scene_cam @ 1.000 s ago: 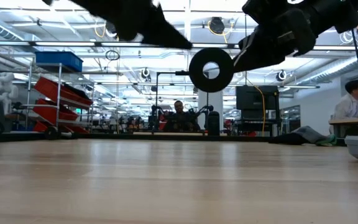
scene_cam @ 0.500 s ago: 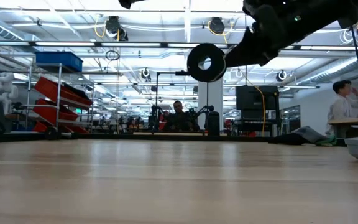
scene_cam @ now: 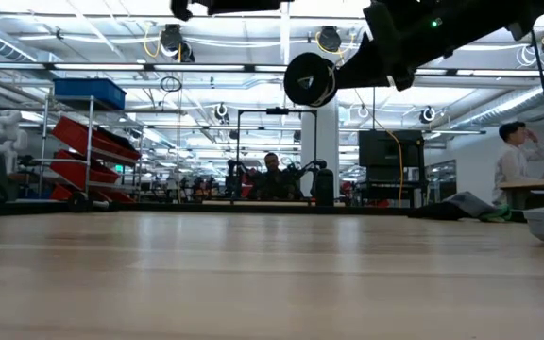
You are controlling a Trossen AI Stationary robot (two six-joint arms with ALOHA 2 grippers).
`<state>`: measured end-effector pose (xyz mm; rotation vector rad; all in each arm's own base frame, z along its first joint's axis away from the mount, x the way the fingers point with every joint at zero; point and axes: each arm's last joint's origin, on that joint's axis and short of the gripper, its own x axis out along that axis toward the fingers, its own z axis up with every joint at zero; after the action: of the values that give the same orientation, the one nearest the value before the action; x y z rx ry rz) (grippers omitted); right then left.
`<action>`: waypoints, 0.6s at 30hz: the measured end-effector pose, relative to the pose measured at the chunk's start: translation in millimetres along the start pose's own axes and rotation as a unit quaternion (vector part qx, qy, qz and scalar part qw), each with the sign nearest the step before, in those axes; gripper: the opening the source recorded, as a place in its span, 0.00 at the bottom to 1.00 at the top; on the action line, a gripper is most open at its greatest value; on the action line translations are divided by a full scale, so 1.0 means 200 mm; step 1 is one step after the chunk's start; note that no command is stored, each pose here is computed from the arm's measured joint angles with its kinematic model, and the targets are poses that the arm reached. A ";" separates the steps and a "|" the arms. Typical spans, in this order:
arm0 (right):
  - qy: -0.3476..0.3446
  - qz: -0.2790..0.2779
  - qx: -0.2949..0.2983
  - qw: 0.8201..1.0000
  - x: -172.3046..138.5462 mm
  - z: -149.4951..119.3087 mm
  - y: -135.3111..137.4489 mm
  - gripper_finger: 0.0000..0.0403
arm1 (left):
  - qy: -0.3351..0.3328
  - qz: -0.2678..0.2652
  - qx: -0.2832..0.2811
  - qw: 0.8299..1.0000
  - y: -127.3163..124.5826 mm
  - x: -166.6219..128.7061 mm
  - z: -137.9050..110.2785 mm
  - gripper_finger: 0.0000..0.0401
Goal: Coil cords
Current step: Uncoil the white cable wire from the spool
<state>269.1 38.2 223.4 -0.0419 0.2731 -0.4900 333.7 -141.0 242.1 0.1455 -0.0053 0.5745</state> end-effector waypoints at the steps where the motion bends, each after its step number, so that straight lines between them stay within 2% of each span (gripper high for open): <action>1: -0.003 0.000 -0.005 1.000 0.00 0.00 0.00 0.00 | -0.001 -0.007 -0.016 1.000 0.00 0.01 0.00 0.30; 4: -0.011 0.003 -0.009 1.000 0.00 0.01 0.00 0.00 | -0.006 -0.056 -0.040 0.998 -0.02 0.05 -0.03 0.30; 7: -0.006 0.017 -0.013 1.000 0.00 0.01 0.01 0.00 | 0.000 -0.082 -0.012 0.997 -0.05 0.07 -0.09 0.30; 12: 0.007 0.045 -0.004 0.999 0.00 -0.01 0.02 0.00 | 0.005 -0.074 0.091 0.993 -0.09 0.08 -0.16 0.30; 15: 0.009 0.060 0.005 0.998 0.00 -0.01 0.02 0.00 | 0.003 -0.070 0.183 0.981 -0.12 0.10 -0.18 0.30; 18: 0.011 0.061 0.014 0.998 0.00 -0.01 0.02 0.00 | -0.008 -0.058 0.241 0.969 -0.17 0.14 -0.14 0.30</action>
<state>270.1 42.1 221.8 0.0085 0.2890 -0.3727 374.8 -149.9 210.5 0.6210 0.1274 0.4494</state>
